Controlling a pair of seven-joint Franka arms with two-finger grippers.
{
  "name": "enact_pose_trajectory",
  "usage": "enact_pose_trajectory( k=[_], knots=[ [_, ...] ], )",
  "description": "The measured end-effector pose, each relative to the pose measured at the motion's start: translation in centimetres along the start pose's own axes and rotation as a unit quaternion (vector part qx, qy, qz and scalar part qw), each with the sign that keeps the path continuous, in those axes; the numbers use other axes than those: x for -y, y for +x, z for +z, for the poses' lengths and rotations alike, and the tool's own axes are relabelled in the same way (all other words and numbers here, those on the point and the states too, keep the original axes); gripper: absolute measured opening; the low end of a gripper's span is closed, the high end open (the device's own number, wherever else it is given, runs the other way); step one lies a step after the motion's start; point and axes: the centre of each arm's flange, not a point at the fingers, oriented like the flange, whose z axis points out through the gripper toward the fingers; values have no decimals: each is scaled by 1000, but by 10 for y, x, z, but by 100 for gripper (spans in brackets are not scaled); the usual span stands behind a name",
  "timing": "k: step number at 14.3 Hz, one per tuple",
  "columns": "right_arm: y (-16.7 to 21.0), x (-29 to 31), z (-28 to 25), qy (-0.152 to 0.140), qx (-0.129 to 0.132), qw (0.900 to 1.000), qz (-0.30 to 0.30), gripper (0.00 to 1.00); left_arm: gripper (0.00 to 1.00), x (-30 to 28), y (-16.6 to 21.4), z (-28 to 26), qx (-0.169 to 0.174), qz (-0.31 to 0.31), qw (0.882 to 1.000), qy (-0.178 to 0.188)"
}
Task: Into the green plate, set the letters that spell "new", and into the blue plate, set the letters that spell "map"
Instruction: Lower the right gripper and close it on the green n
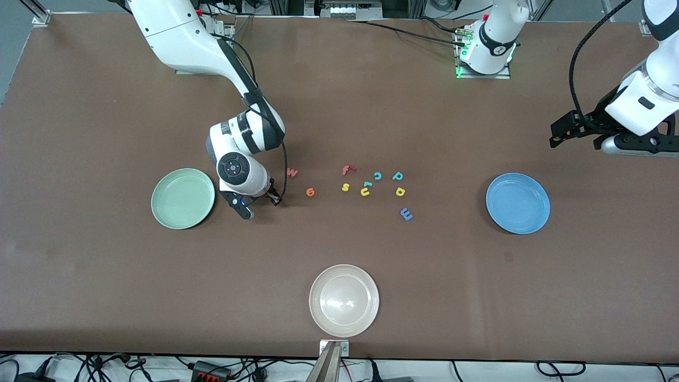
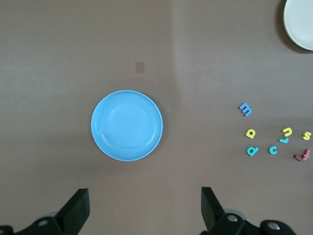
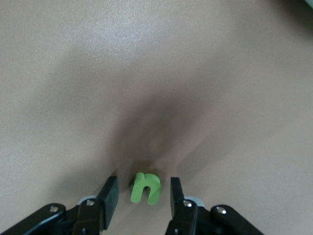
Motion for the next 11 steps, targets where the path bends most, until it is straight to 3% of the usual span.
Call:
enact_pose_trajectory(
  k=[11],
  knots=[
    [-1, 1, 1, 4, -2, 1000, -1, 44, 100, -10, 0, 0, 0, 9, 1000, -1]
  ],
)
